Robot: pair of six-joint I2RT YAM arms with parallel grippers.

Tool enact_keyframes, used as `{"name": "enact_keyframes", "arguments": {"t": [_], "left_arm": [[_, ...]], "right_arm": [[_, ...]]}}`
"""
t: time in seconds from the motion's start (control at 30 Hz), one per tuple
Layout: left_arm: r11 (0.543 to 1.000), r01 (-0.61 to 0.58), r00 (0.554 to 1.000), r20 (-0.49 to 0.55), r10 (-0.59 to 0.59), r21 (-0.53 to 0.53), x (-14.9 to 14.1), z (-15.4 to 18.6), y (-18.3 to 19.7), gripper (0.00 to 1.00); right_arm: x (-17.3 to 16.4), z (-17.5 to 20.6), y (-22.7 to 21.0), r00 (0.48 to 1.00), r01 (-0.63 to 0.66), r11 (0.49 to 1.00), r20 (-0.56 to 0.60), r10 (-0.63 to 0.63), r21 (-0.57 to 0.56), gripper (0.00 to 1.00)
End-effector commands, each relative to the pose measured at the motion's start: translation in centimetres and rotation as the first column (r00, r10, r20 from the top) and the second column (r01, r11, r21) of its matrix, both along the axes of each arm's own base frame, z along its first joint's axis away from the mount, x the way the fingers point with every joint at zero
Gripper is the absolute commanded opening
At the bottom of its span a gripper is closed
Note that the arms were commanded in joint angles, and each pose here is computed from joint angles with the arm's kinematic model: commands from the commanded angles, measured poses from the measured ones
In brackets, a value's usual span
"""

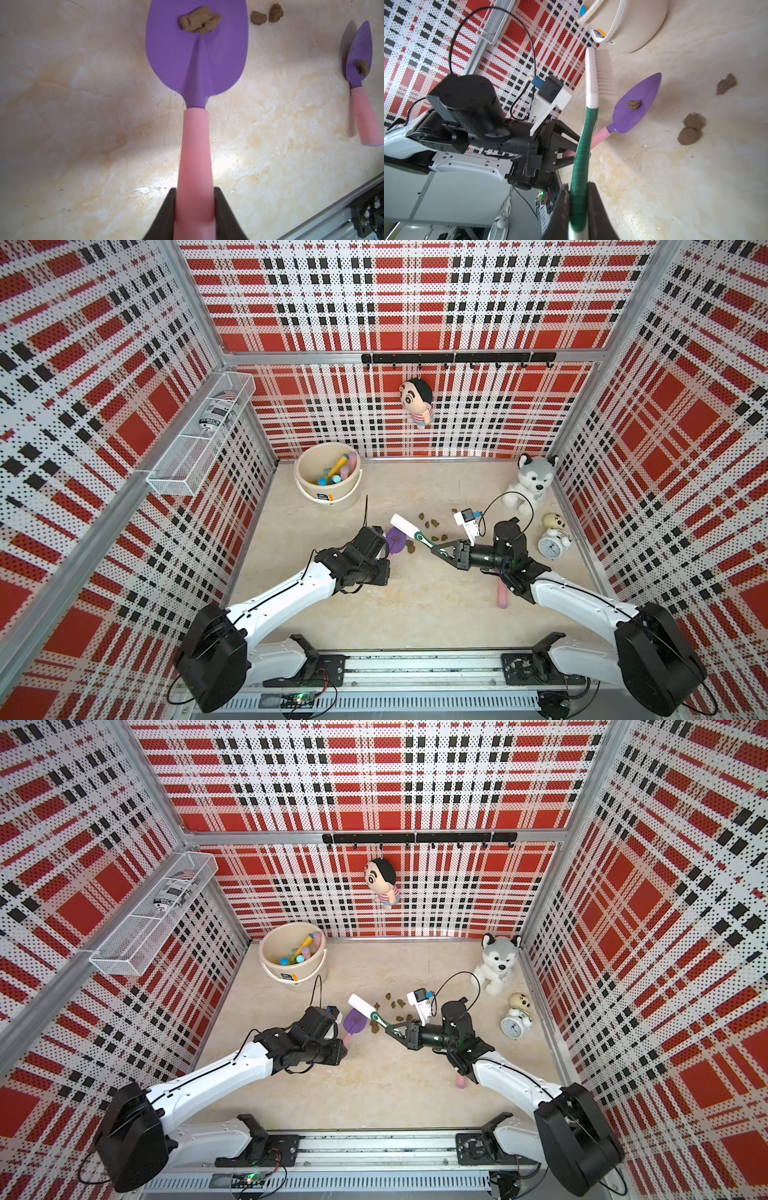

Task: Brush the soil off the hand trowel and place it into the bucket
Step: Brush off the soil from the hand trowel.

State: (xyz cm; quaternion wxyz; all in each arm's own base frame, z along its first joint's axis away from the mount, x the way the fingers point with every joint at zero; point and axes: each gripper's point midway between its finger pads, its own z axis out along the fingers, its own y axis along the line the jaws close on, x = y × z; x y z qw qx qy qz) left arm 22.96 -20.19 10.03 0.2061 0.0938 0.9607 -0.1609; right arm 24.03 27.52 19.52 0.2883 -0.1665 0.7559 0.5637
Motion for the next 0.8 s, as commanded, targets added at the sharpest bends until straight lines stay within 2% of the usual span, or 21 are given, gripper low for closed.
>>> {"name": "enact_keyframes", "arguments": {"t": [0.0, 0.17, 0.37, 0.6, 0.77], "left_arm": [[1.0, 0.01, 0.998, 0.056, -0.008, -0.03, 1.1, 1.8, -1.2, 0.0], [0.998, 0.013, 0.998, 0.066, -0.01, -0.056, 1.0, 2.7, -1.7, 0.0], [0.998, 0.002, 0.998, 0.063, 0.002, -0.061, 0.8, 2.6, -1.5, 0.0], [0.998, 0.003, 0.998, 0.056, 0.001, -0.06, 0.6, 2.3, -1.5, 0.0], [0.998, 0.0, 0.998, 0.065, 0.003, -0.055, 0.8, 2.3, -1.4, 0.0]], "right_arm": [[-0.1, -1.2, 0.4, 1.0, -0.024, 1.0, -0.009, 0.024, 0.004, 0.0], [0.2, -4.1, 0.7, 0.996, -0.032, 0.999, -0.084, 0.028, -0.038, 0.0], [1.2, -5.5, -0.3, 0.993, 0.022, 0.997, -0.115, -0.031, -0.08, 0.0], [3.1, -4.0, -3.7, 0.984, 0.156, 0.985, -0.079, -0.162, -0.076, 0.0], [2.0, -1.1, -3.3, 0.995, 0.099, 0.995, -0.017, -0.099, -0.013, 0.0]]}}
